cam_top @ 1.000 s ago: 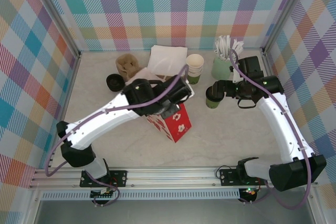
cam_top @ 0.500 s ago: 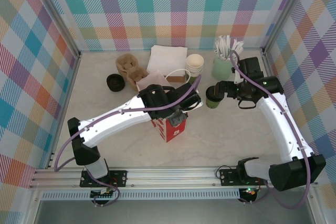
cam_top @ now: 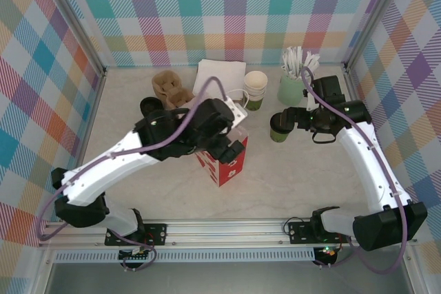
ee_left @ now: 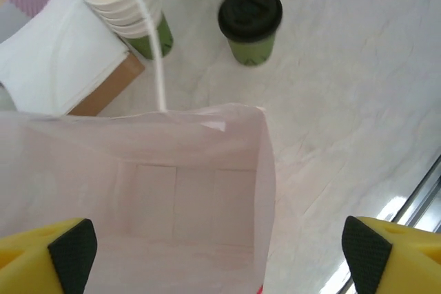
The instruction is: Pack the takeout coffee
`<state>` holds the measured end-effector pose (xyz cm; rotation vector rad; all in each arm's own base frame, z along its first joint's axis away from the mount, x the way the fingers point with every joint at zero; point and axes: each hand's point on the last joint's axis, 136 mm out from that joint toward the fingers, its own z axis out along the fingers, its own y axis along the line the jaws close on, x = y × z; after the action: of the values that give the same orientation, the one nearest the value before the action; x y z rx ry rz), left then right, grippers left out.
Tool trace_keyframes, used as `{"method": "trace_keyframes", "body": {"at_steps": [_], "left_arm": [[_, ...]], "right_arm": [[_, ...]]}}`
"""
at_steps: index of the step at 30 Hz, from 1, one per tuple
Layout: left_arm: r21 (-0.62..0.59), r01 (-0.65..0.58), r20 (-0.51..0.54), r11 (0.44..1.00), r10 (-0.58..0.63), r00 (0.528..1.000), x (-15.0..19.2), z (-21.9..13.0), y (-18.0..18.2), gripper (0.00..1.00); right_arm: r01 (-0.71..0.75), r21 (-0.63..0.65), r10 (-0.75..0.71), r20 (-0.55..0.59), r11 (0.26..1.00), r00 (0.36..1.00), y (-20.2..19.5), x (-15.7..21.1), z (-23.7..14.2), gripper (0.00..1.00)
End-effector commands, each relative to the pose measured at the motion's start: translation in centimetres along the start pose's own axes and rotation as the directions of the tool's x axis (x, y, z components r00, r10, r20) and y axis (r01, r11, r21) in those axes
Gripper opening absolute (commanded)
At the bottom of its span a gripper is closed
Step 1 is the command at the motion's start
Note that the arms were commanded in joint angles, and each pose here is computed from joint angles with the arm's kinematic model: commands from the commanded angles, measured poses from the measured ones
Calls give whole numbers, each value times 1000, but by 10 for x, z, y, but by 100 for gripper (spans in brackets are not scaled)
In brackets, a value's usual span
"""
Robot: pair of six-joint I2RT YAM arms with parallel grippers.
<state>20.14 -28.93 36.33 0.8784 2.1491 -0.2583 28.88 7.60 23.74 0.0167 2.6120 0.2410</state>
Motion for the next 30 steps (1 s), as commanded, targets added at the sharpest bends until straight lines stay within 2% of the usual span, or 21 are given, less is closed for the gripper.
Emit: {"method": "trace_keyframes", "body": {"at_steps": [1, 3, 6, 9, 12, 20, 25, 30], "left_arm": [[-66, 371, 119, 926, -362, 925, -5, -27, 38, 97], [-104, 543, 170, 833, -523, 835, 7, -34, 61, 98], [-128, 707, 278, 695, -659, 699, 26, -44, 89, 97], [-125, 803, 330, 582, -739, 587, 45, -44, 105, 96], [-135, 852, 316, 507, -793, 522, 59, -35, 107, 94], [-170, 891, 172, 422, -877, 448, 77, 9, 98, 90], [-190, 893, 107, 408, -896, 432, 83, 34, 93, 83], [-227, 879, 52, 419, -896, 441, 90, 52, 90, 72]], "right_arm": [[-19, -50, 20, 16, 999, 1000, 6, -1, -1, 100], [-21, -56, 22, 14, 998, 1000, 7, 0, 0, 100], [-17, -59, 18, 6, 998, 1000, 8, 0, 2, 100], [-15, -61, 16, 9, 998, 1000, 8, 0, 2, 100], [-14, -64, 15, 12, 998, 1000, 9, 0, 2, 100], [-16, -69, 16, 6, 997, 1000, 9, 4, 4, 100], [-19, -73, 20, 5, 997, 1000, 9, 6, 5, 100], [-19, -82, 19, 1, 996, 1000, 10, 7, 7, 100]]}}
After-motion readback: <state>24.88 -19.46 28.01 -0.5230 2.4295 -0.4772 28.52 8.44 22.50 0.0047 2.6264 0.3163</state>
